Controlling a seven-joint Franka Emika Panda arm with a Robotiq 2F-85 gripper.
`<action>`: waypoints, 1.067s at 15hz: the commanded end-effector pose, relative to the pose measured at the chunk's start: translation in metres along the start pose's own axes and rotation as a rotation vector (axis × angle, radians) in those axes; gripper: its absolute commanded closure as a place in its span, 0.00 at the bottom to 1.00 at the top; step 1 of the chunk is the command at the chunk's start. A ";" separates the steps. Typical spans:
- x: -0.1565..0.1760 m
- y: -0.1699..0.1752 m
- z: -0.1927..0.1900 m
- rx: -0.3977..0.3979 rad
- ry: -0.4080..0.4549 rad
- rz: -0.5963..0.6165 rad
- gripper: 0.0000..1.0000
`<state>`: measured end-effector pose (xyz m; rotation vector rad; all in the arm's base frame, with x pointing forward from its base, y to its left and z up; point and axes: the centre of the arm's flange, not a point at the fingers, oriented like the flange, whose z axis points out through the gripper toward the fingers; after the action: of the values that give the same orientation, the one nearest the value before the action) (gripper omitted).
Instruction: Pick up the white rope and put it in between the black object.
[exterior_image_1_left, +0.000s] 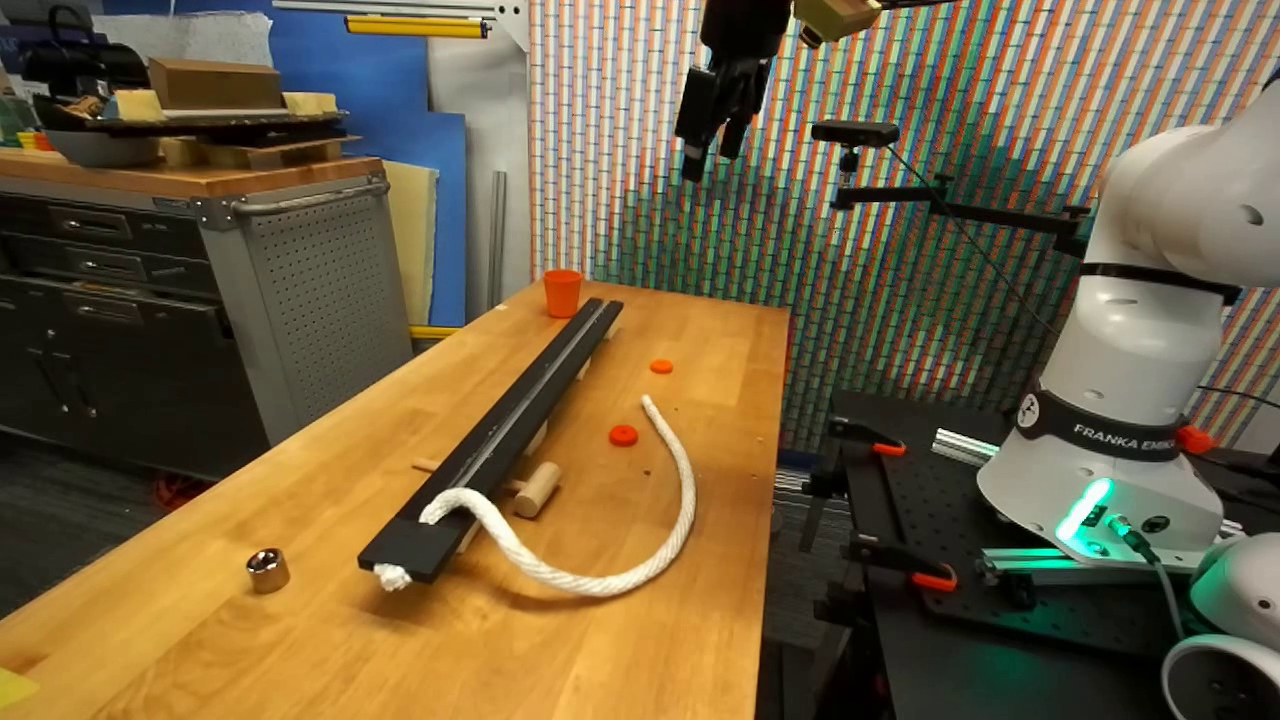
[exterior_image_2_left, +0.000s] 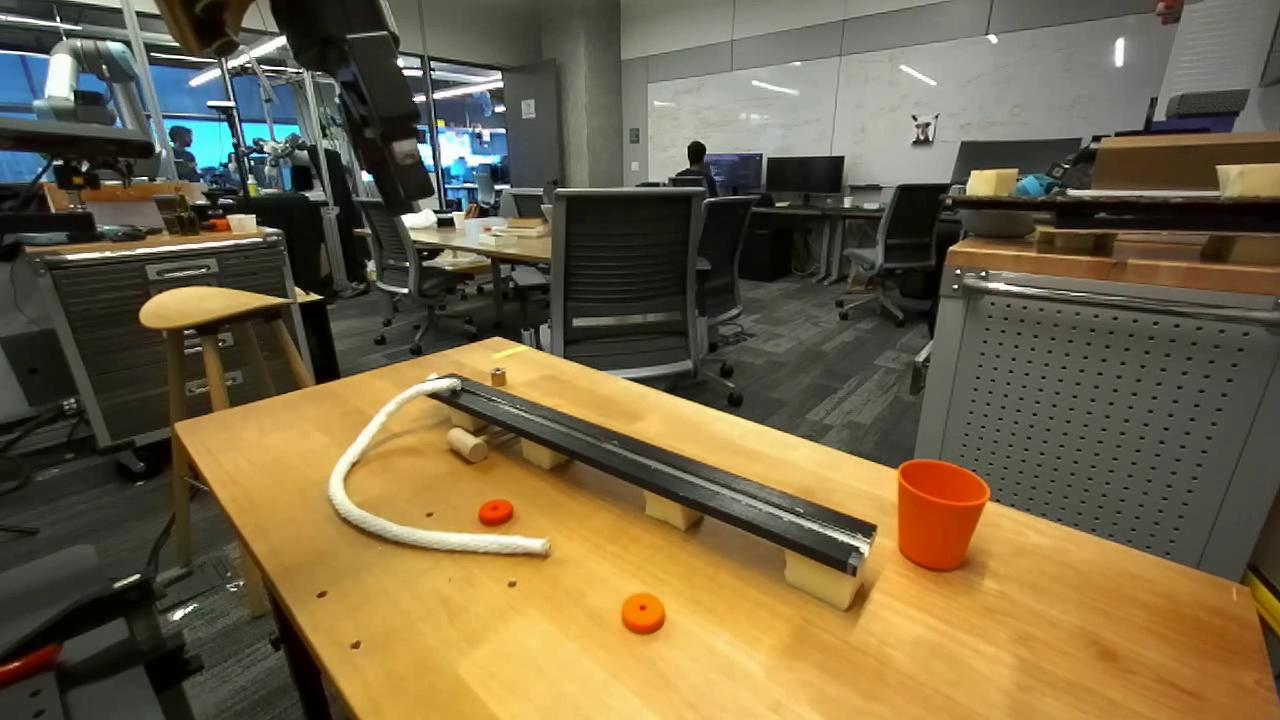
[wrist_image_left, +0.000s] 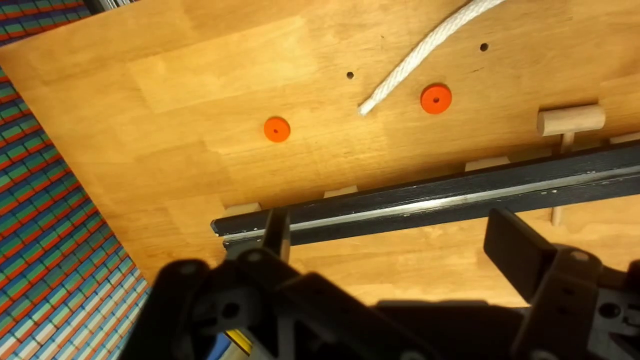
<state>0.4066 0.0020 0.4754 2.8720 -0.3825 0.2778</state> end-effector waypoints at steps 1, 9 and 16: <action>0.000 0.000 0.000 0.000 0.000 0.000 0.00; 0.016 -0.021 0.042 -0.026 -0.037 0.322 0.00; 0.036 -0.040 0.116 0.015 -0.013 0.573 0.00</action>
<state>0.4477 0.0071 0.3898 2.7759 -1.0780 0.2743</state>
